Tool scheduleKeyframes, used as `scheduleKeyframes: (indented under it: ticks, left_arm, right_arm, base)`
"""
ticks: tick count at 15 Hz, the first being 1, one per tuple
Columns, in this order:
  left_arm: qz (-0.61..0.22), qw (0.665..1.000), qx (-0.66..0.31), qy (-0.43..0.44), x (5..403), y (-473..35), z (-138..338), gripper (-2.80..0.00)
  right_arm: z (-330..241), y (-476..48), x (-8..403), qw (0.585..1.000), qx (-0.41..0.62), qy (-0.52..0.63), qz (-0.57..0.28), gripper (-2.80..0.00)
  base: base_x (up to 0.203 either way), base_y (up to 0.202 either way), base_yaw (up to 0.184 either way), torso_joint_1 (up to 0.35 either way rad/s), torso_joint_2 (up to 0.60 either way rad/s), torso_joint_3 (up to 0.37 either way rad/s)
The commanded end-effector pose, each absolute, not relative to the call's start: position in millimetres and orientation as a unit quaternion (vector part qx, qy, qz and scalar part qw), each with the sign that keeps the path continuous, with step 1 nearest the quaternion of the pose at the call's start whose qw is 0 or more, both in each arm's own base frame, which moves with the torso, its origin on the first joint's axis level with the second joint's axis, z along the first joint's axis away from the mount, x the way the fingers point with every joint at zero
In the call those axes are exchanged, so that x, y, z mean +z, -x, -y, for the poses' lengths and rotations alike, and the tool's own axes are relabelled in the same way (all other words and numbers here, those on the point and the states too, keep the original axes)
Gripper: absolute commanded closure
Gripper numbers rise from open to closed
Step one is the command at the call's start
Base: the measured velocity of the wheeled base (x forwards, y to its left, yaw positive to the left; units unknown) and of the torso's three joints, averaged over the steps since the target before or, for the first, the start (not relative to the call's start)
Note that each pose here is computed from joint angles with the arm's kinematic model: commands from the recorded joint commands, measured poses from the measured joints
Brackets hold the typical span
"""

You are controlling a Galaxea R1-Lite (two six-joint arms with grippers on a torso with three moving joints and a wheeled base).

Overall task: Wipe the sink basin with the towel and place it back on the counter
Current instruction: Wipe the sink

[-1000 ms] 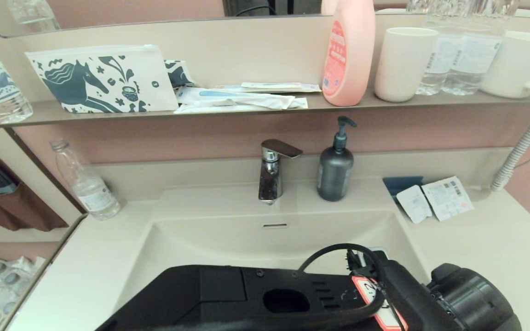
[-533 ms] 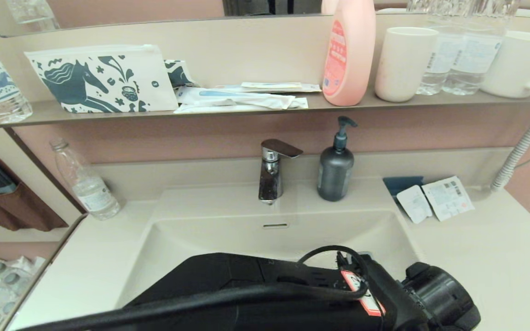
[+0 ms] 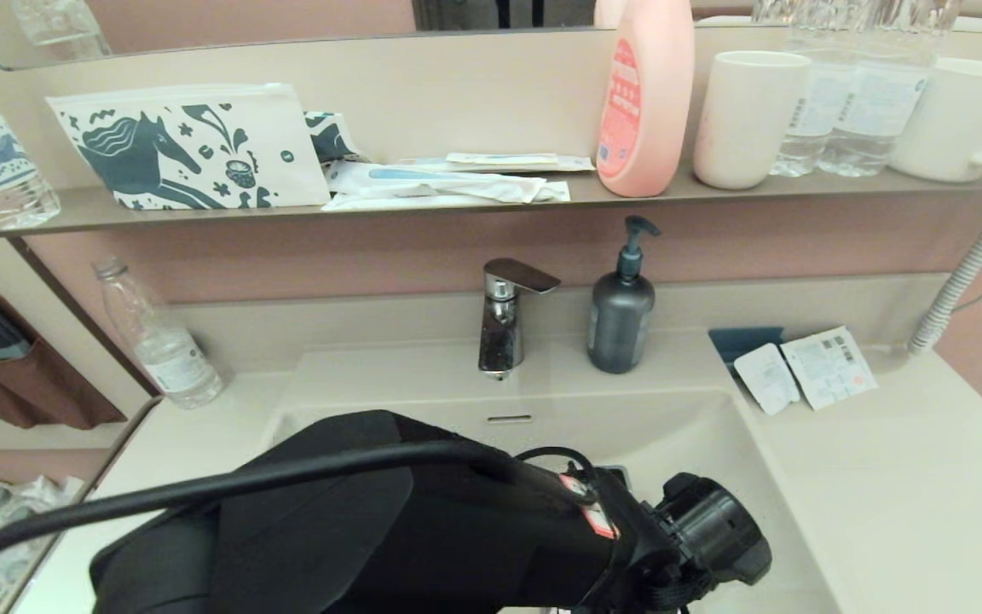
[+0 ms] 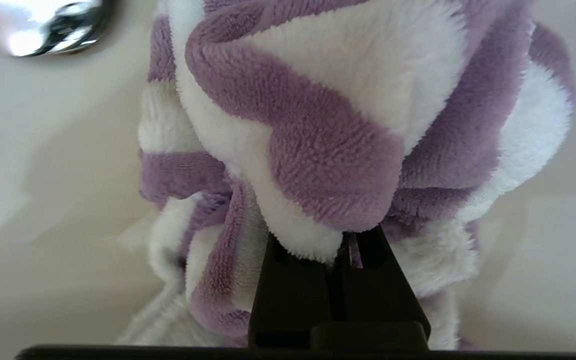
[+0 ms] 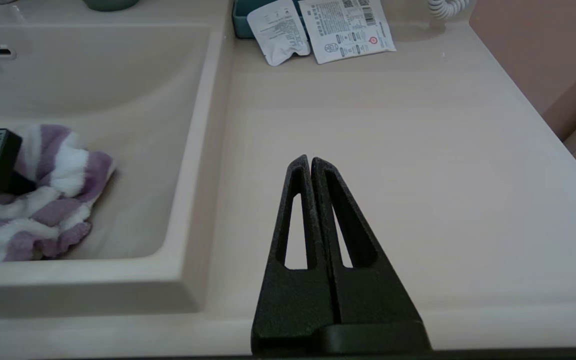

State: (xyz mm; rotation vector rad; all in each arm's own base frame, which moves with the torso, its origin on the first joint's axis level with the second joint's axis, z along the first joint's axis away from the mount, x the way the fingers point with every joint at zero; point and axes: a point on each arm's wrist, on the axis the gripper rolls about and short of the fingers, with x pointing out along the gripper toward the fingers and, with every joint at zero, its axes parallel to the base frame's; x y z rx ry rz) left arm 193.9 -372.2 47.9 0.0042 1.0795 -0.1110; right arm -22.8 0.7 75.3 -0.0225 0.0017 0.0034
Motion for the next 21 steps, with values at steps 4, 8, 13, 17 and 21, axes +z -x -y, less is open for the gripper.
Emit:
scheduleKeyframes:
  ticks: [4,8,13,17,21]
  left_arm:
    - [-0.521,0.853,-0.028,-0.001,49.9,-193.4,336.4,0.0]
    - [-0.52,0.854,-0.025,-0.014,42.1,-193.0,299.3,0.0]
    - [-0.522,0.852,-0.041,-0.026,37.3,-194.0,245.1,0.0]
    - [-0.529,0.847,-0.046,-0.033,47.4,-206.3,214.3,0.0]
    - [-0.532,0.844,-0.049,-0.053,57.5,-225.4,175.6,0.0]
  right_arm:
    - [-0.8,22.8,75.3,1.0,0.002,0.011,-0.001,0.0]
    - [-0.7,22.8,75.3,1.0,0.002,0.011,-0.001,0.0]
    - [-0.7,22.8,75.3,1.0,0.002,0.011,-0.001,0.0]
    - [-0.7,22.8,75.3,1.0,0.002,0.011,-0.001,0.0]
    - [-0.7,22.8,75.3,1.0,0.002,0.011,-0.001,0.0]
  base:
    - [0.0,0.0,0.0,0.0,0.0,0.0]
    - [0.0,0.0,0.0,0.0,0.0,0.0]
    - [0.0,0.0,0.0,0.0,0.0,0.0]
    - [0.0,0.0,0.0,0.0,0.0,0.0]
    - [0.0,0.0,0.0,0.0,0.0,0.0]
